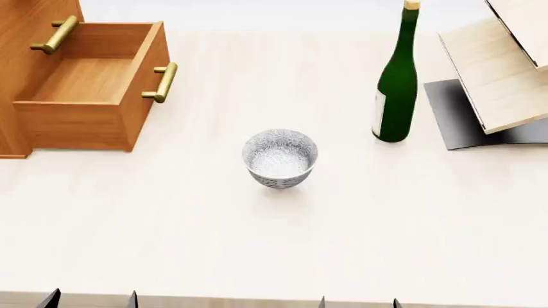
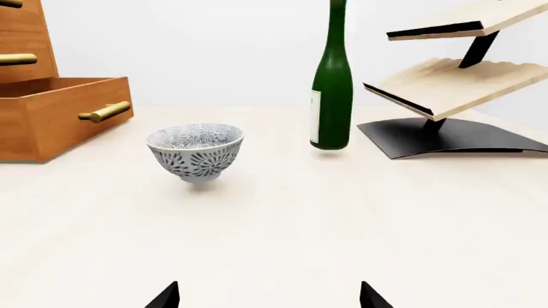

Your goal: Put the bowl on top of the cabinet.

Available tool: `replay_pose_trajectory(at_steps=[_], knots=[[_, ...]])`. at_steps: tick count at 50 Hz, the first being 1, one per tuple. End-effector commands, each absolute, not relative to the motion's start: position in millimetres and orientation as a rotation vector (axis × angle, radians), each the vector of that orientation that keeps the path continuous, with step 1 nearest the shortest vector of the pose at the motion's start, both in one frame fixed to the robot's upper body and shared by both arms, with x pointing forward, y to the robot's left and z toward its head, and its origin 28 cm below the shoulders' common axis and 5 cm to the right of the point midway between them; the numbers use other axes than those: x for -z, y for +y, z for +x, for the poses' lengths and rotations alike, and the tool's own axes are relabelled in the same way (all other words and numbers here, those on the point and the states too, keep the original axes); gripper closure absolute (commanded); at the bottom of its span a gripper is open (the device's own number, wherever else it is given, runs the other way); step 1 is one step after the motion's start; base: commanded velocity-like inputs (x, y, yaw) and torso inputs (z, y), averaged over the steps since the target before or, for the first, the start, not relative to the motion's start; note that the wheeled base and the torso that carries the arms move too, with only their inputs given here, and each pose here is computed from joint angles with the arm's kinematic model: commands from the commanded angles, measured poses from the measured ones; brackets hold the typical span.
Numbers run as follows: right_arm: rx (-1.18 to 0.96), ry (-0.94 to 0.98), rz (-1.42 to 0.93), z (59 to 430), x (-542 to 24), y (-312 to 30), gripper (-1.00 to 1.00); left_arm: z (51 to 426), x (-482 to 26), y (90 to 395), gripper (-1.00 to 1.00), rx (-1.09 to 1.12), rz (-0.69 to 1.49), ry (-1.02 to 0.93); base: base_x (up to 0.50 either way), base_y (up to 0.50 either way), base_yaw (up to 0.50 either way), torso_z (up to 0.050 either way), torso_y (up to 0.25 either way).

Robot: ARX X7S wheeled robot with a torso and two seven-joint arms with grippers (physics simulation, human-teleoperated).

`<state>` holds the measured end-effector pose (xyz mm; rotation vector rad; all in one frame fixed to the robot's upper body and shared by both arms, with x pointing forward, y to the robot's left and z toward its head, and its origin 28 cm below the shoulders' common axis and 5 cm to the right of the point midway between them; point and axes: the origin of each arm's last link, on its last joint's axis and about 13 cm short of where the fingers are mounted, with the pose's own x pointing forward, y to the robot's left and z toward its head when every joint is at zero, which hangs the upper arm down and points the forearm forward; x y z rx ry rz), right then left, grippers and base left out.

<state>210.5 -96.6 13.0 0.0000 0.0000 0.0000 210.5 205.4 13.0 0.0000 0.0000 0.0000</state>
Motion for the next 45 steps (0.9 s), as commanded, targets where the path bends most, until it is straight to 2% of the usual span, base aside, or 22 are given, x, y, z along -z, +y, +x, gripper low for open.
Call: replay_pose_trajectory(at_steps=[1,20,27,34,45], knots=[[-0.007,0.002,0.011,211,-14,-96,-1.0,210,-13,205,-1.0,0.002,-0.004,0.0,0.0,0.0,0.0,0.0,0.0],[-0.046,-0.001,0.041,211,-14,-96,-1.0,212,-12,204,-1.0,0.004,0.018,0.021,0.0,0.0,0.0,0.0,0.0],[-0.003,-0.112,0.056,207,-29,-98,-1.0,210,-27,208,-1.0,-0.013,0.0,-0.061,0.04,0.0,0.0,0.0,0.0],[-0.005,-0.245,0.112,191,-75,-104,-1.0,208,-73,214,-1.0,-0.033,0.008,-0.221,0.41,0.0,0.0,0.0,0.0],[-0.037,-0.285,0.123,178,-123,-110,-1.0,196,-116,216,-1.0,0.009,-0.034,-0.258,0.5,0.0,0.0,0.0,0.0]])
